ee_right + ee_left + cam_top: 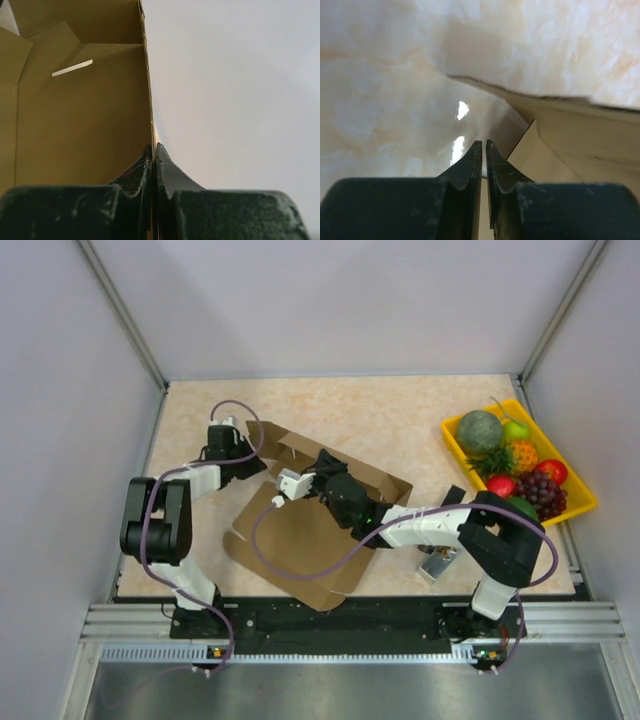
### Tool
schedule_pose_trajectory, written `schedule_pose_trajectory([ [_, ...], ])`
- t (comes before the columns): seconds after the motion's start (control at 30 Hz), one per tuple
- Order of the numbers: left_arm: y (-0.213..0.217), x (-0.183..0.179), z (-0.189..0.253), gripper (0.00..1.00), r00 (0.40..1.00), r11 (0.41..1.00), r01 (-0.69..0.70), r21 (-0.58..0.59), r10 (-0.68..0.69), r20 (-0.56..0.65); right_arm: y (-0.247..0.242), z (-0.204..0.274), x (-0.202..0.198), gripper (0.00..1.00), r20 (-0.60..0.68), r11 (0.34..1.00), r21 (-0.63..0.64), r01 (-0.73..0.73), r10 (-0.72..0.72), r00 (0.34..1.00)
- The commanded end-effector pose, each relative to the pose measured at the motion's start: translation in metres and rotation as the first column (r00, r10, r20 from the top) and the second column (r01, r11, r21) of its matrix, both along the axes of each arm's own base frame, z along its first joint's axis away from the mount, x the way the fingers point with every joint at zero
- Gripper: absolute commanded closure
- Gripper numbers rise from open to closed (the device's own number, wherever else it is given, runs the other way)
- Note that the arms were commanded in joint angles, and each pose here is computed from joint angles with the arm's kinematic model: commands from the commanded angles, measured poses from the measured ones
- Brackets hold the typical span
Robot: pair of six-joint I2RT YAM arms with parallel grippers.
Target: Fold the paper box
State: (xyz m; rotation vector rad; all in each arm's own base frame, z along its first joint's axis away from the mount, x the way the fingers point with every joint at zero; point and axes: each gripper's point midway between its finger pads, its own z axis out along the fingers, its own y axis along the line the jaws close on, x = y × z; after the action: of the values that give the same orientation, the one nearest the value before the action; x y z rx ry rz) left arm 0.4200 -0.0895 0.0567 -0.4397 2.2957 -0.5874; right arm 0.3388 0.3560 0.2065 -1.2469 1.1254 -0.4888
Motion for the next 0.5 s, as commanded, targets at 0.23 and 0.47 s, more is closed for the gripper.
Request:
schedule_pose_trajectory([
  [0.23,-0.053,-0.005,0.017,0.92,0.985,0.985,0.166,-0.057,-0.163,0.054,-0.005,-0.007,-0.004,1.0,-0.065,0.999,0.033,-0.008,0.01,0.998],
  [0.47,-0.086,-0.017,0.035,0.89,0.954,0.936,0.291,-0.197,-0.269,0.13,-0.004,-0.006,-0.005,1.0,-0.069,0.999,0.052,-0.015,0.018,0.997],
])
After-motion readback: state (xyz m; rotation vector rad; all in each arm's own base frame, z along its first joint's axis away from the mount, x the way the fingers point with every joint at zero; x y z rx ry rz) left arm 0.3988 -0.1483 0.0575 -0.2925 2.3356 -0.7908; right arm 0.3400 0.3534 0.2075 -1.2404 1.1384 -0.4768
